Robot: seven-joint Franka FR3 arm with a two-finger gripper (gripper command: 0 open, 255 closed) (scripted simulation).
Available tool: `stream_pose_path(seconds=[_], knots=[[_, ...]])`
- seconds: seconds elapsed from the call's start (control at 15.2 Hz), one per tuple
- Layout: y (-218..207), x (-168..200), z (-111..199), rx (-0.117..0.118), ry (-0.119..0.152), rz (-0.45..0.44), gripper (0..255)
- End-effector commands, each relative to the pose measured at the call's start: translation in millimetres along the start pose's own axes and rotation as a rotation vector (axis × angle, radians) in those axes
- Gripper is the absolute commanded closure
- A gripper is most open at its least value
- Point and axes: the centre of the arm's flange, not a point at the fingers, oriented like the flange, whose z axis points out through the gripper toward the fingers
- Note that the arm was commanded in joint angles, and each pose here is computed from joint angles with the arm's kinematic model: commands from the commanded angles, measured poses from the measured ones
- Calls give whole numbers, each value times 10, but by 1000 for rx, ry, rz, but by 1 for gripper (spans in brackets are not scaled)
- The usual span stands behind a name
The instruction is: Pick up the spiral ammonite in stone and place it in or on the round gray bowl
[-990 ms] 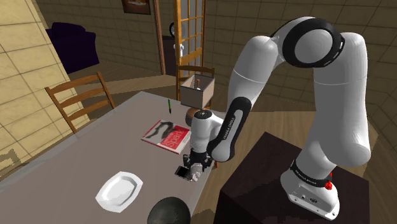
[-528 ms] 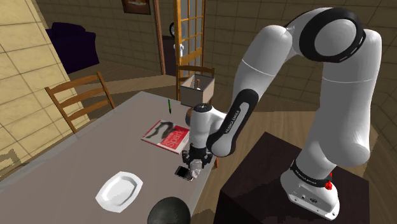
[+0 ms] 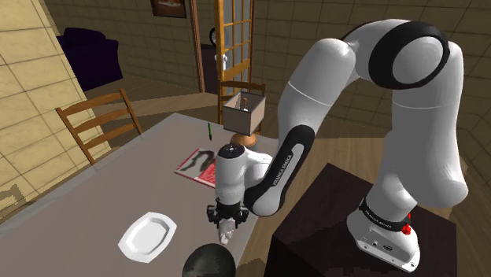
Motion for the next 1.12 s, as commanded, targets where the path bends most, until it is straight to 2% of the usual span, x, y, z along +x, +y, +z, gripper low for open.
stream_pose_path(seconds=[0.0,0.4,1.06], knots=[[-123,-225,1,-1,0,2,255],[-561,-883,52,-1,0,2,255],[-551,-891,529,-1,0,2,255]])
